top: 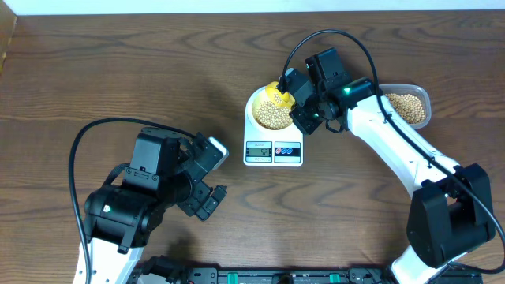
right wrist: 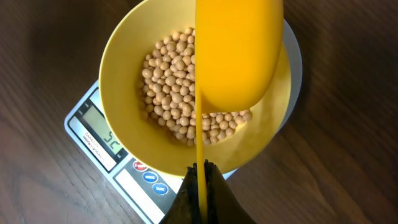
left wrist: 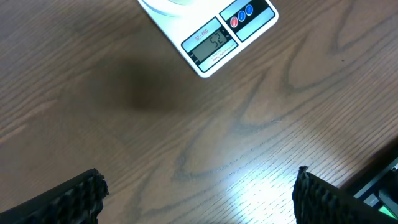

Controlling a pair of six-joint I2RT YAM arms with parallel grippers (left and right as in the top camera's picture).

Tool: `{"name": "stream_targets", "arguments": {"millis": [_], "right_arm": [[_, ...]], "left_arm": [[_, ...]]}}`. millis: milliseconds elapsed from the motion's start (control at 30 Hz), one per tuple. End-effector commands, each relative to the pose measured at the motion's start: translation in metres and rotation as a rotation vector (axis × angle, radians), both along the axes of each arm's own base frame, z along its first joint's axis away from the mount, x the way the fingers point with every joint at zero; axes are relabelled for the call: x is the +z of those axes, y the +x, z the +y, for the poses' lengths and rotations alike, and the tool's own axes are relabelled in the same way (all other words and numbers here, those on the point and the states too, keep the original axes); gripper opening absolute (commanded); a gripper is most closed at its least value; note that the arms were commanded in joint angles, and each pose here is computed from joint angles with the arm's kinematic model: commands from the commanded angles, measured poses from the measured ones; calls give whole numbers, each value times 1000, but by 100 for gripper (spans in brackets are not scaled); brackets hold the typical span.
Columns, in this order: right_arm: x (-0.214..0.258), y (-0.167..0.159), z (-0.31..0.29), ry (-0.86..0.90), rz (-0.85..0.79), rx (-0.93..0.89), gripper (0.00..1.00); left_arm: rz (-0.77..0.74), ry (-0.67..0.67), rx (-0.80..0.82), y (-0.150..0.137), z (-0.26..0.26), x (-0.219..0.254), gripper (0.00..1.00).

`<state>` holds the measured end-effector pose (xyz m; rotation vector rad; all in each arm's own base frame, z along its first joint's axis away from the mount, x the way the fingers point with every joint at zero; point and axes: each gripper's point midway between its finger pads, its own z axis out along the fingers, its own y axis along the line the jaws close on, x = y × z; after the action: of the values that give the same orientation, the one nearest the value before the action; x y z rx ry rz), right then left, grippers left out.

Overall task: Scoop item into bowl and weigh 50g on scale
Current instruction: 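Tilt the scoop to pour soybeans into the yellow bowl, then move the scoop back over the soybean tub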

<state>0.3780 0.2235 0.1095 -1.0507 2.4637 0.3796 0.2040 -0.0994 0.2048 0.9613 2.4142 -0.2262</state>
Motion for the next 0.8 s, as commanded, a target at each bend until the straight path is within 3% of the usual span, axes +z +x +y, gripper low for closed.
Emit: {"name": "stream_targets", "arguments": {"millis": [0,767], "right_arm": [[13,-2,4,16,-30,27,1],[24,-14,-16,266,192,-52,1]], "left_arm": [[-31,-1,4,4,1,11,98],[-31,-1,4,4,1,11,98]]}}
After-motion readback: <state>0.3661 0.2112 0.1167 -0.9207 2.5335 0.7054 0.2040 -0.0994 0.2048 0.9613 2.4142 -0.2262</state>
